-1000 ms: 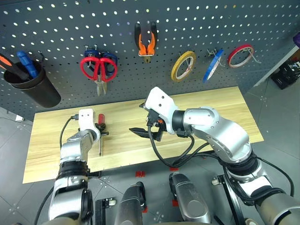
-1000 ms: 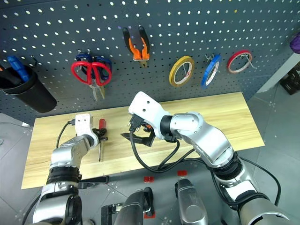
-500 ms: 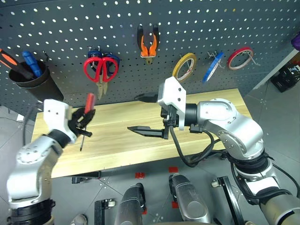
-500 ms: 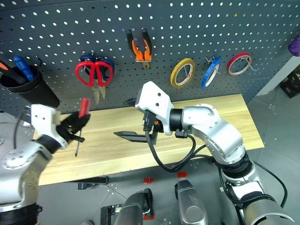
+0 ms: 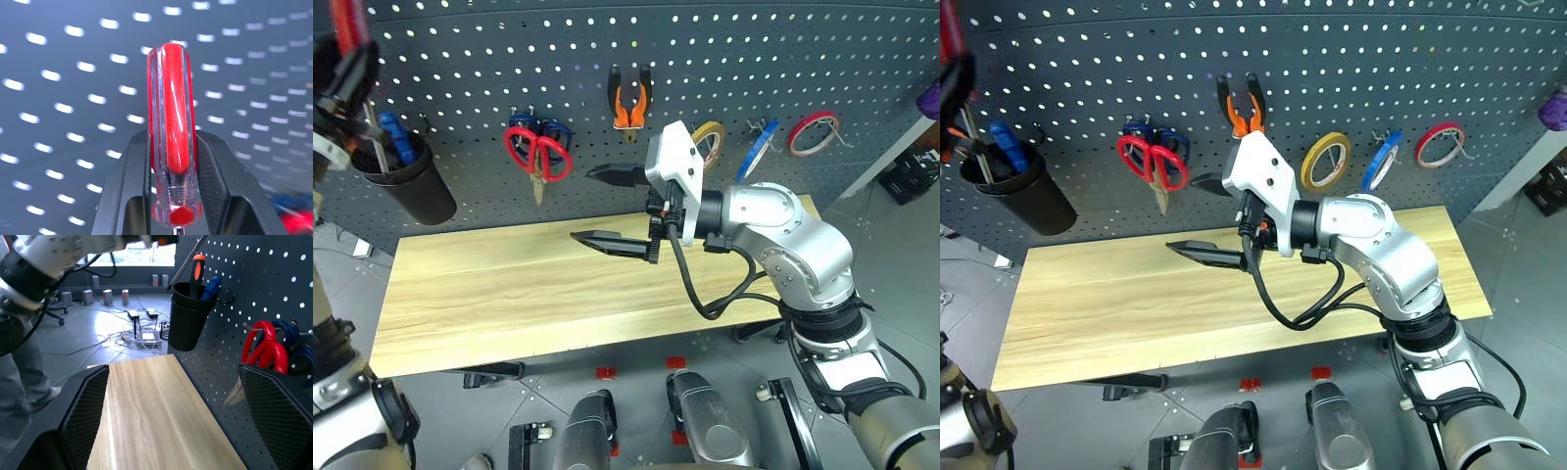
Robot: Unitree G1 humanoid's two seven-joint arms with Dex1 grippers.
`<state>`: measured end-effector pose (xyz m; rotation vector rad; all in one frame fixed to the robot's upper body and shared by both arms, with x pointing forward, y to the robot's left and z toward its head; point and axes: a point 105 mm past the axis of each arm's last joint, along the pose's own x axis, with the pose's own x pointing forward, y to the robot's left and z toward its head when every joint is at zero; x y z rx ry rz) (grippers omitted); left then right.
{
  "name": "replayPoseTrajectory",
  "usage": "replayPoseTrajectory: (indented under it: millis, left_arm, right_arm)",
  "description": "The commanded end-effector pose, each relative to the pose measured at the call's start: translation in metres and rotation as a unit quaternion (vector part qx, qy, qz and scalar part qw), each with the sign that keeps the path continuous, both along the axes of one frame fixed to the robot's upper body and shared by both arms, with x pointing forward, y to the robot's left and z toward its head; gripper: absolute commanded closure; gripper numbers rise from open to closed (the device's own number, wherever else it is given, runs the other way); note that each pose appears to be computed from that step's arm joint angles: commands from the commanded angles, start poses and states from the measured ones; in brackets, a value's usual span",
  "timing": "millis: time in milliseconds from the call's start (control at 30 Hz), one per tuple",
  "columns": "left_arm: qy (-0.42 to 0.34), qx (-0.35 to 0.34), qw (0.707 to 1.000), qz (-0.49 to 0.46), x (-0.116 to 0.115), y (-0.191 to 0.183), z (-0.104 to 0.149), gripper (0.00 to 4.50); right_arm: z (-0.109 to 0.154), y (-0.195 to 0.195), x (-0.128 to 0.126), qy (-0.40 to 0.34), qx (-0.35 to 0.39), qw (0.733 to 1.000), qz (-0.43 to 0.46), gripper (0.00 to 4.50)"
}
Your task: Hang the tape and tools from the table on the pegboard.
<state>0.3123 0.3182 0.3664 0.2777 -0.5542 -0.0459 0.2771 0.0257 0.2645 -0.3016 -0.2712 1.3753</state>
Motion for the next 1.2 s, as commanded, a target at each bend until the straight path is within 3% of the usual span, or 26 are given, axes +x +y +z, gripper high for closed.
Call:
replayPoseTrajectory:
  millis: [33, 233, 600, 667, 900, 1067, 1200]
  left_arm:
    - [-0.055, 0.007, 0.998, 0.027, 0.002, 0.006, 0.018, 3.57]
    - [-0.056, -0.003, 0.998, 0.029, 0.026, 0.004, 0.002, 3.57]
    - [-0.106, -0.045, 0.989, 0.090, 0.000, 0.028, -0.005, 3.57]
    - [-0.109, -0.048, 0.989, 0.090, -0.003, 0.028, -0.005, 2.84]
    - [-0.126, -0.051, 0.987, 0.085, -0.010, 0.021, 0.000, 0.97]
    - [-0.130, -0.048, 0.985, 0.101, -0.019, 0.017, 0.004, 0.97]
    - [-0.066, -0.045, 0.994, 0.080, -0.006, -0.008, -0.004, 0.97]
  right_arm:
    - [0.010, 0.007, -0.008, -0.023, 0.014, 1.000, 0.011, 0.00]
    - [0.013, 0.016, -0.013, -0.024, 0.027, 0.999, 0.017, 0.00]
    - [0.010, 0.016, -0.012, -0.024, 0.024, 0.999, 0.011, 0.00]
    - [0.009, 0.016, -0.012, -0.024, 0.024, 0.999, 0.010, 0.00]
    - [0.008, 0.016, -0.011, -0.023, 0.023, 0.999, 0.008, 0.00]
    - [0.006, 0.009, -0.003, -0.019, 0.027, 0.999, -0.016, 0.00]
    - [0.004, -0.004, 0.007, -0.027, 0.043, 0.997, -0.058, 0.00]
